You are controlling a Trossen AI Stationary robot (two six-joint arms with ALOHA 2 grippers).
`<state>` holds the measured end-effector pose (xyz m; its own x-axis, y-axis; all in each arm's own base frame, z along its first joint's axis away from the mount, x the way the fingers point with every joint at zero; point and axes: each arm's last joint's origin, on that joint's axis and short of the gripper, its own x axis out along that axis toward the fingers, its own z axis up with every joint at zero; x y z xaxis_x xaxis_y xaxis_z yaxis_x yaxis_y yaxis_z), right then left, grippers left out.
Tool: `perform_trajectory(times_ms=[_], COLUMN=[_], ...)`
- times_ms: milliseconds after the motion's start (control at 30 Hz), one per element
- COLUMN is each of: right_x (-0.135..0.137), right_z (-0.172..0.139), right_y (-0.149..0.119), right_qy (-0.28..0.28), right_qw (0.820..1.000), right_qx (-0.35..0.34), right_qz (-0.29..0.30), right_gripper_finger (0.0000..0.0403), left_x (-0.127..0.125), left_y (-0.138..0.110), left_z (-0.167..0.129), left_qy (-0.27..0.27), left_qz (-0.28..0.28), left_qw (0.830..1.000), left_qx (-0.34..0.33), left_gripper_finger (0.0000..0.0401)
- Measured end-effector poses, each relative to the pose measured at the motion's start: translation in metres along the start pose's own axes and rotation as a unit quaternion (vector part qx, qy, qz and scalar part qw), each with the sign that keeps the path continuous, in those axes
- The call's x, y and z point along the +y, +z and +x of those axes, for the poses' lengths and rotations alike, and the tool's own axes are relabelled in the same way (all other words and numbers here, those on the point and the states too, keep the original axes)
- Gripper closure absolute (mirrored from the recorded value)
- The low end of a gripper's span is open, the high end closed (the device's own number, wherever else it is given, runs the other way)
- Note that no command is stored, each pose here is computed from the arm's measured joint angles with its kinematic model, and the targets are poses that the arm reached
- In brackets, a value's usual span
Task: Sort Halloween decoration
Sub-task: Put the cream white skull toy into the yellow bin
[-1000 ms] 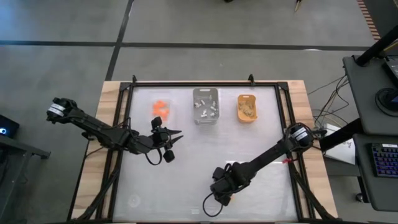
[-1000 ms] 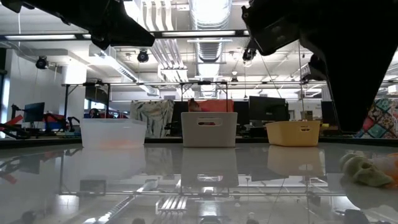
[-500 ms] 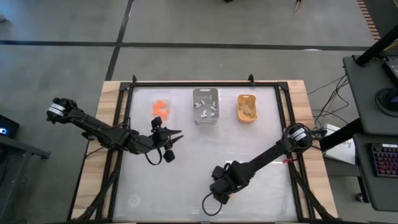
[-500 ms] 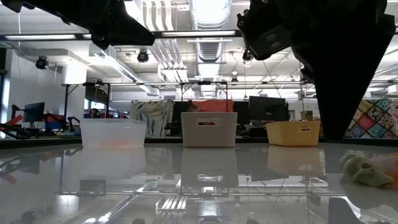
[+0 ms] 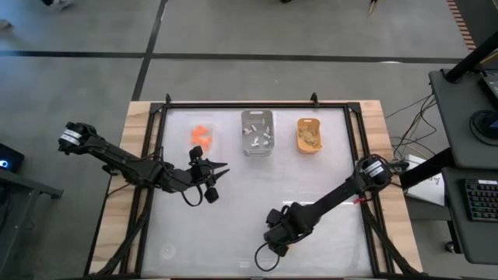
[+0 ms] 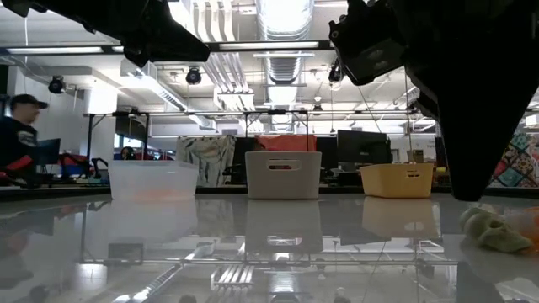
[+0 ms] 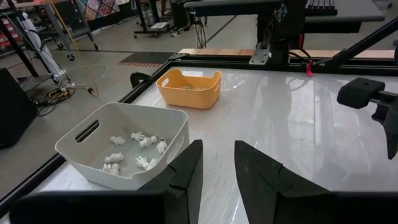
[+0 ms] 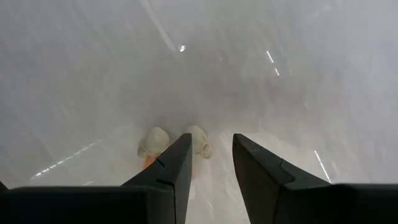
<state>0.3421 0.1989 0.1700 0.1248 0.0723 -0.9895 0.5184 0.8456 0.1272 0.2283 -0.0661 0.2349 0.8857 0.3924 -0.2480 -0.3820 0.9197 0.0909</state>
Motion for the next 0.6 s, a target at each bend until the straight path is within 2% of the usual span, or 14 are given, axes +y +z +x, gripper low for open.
perform_trajectory(times_ms=[433,600], right_x=[-0.002,-0.003], right_z=[0.011,0.01], right_y=[-0.005,-0.003], right_qy=[0.007,-0.015], right_qw=[1.0,0.999], right_qx=[-0.004,-0.04], right_qz=[-0.014,-0.021], right_gripper_finger=[0.0296,0.0296], left_x=[0.0,0.0], left_y=[0.001,0.002], left_z=[0.0,0.0], left_qy=[-0.001,-0.001], left_qz=[-0.003,-0.004], left_qw=[1.0,1.0], left_qx=[-0.005,-0.007], left_gripper_finger=[0.0326,0.0326])
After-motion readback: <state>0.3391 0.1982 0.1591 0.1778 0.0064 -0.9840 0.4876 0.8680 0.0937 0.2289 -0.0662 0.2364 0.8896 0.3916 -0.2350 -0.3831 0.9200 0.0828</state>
